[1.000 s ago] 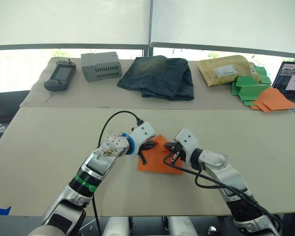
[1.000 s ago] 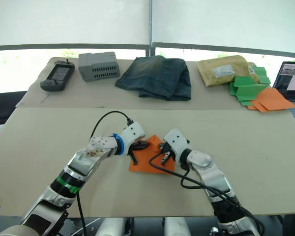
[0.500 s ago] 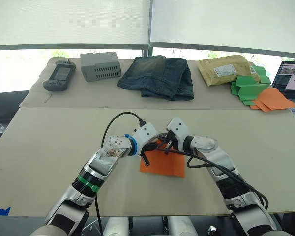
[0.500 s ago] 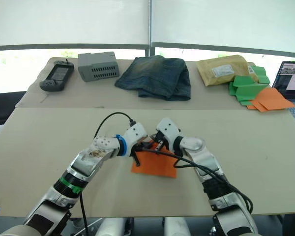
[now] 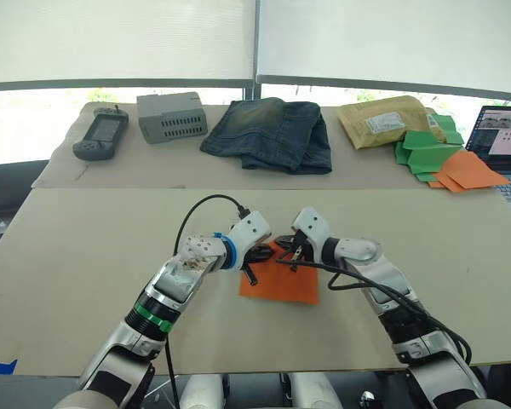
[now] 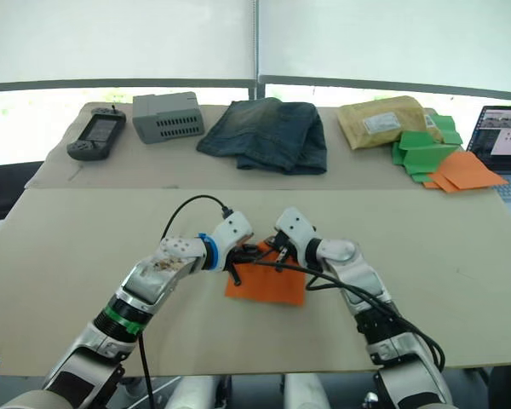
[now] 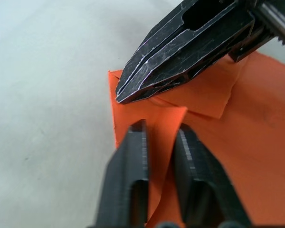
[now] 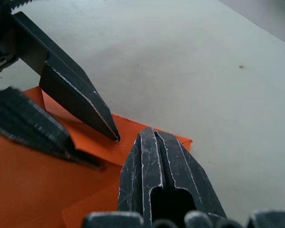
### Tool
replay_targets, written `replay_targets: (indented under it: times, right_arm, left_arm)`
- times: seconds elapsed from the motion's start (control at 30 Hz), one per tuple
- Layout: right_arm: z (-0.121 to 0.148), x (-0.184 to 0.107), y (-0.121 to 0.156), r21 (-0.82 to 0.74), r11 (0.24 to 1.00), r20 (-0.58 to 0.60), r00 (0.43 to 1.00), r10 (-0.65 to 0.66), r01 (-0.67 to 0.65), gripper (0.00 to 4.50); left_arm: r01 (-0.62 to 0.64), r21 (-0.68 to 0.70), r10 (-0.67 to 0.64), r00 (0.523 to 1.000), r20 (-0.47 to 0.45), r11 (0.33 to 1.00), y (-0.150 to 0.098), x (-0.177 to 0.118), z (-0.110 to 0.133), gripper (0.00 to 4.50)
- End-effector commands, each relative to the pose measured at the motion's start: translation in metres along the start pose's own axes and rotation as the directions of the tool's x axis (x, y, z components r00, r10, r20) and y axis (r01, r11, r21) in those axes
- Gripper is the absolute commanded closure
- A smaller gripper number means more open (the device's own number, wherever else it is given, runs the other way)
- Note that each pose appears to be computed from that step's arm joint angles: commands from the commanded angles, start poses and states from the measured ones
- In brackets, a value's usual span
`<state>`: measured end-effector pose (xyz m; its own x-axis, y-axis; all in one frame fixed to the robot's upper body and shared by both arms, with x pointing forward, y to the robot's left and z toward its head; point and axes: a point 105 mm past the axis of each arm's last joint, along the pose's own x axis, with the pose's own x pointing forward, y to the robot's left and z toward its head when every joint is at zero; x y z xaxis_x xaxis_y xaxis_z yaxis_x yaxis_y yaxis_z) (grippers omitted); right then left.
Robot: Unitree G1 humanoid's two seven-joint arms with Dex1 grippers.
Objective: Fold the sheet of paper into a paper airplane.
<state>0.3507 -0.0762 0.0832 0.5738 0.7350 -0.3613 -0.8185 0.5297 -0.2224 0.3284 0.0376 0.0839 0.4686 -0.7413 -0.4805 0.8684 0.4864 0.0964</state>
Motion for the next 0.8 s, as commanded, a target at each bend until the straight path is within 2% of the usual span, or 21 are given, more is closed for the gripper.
replay_targets:
  times: [0.03,0.13,0.27,0.37,0.43,0.47,0.53,0.7,0.8]
  right_arm:
    - [-0.004,0.003,-0.001,0.001,1.000,-0.010,1.000,-0.003,0.003,4.50]
    - [-0.009,0.005,0.002,0.003,1.000,-0.029,1.000,0.004,-0.004,4.50]
    - [-0.012,0.005,0.004,0.008,1.000,-0.038,0.999,0.005,-0.005,4.50]
    - [-0.015,0.006,0.005,0.010,1.000,-0.042,0.999,0.006,-0.006,4.50]
    - [-0.015,0.007,0.008,0.011,1.000,-0.043,0.999,0.010,-0.010,4.50]
    - [-0.015,0.008,0.009,0.011,1.000,-0.043,0.999,0.013,-0.012,4.50]
    - [-0.015,0.009,0.011,0.011,1.000,-0.042,0.999,0.015,-0.015,4.50]
    - [-0.015,0.011,0.014,0.010,1.000,-0.041,0.999,0.019,-0.019,4.50]
    - [-0.016,0.011,0.016,0.006,1.000,-0.044,0.999,0.023,-0.023,4.50]
  left_arm:
    - [0.006,-0.025,-0.006,1.000,0.013,1.000,0.002,-0.002,0.005,2.37]
    - [0.024,-0.063,-0.021,0.999,0.046,0.998,0.006,-0.012,0.013,1.34]
    - [-0.004,-0.128,0.023,0.990,0.142,0.992,0.026,-0.037,0.032,0.01]
    - [-0.028,-0.149,0.057,0.979,0.196,0.988,0.037,-0.047,0.038,0.01]
    - [-0.025,-0.144,0.053,0.980,0.193,0.989,0.036,-0.047,0.034,0.01]
    - [-0.012,-0.149,0.041,0.980,0.195,0.989,0.033,-0.045,0.033,0.44]
    - [0.005,-0.144,0.023,0.981,0.192,0.990,0.027,-0.041,0.030,0.85]
    - [-0.028,-0.017,0.029,0.996,0.089,0.999,0.022,-0.029,0.008,2.59]
    - [-0.028,-0.023,0.030,0.997,0.075,0.999,0.020,-0.020,0.001,3.52]
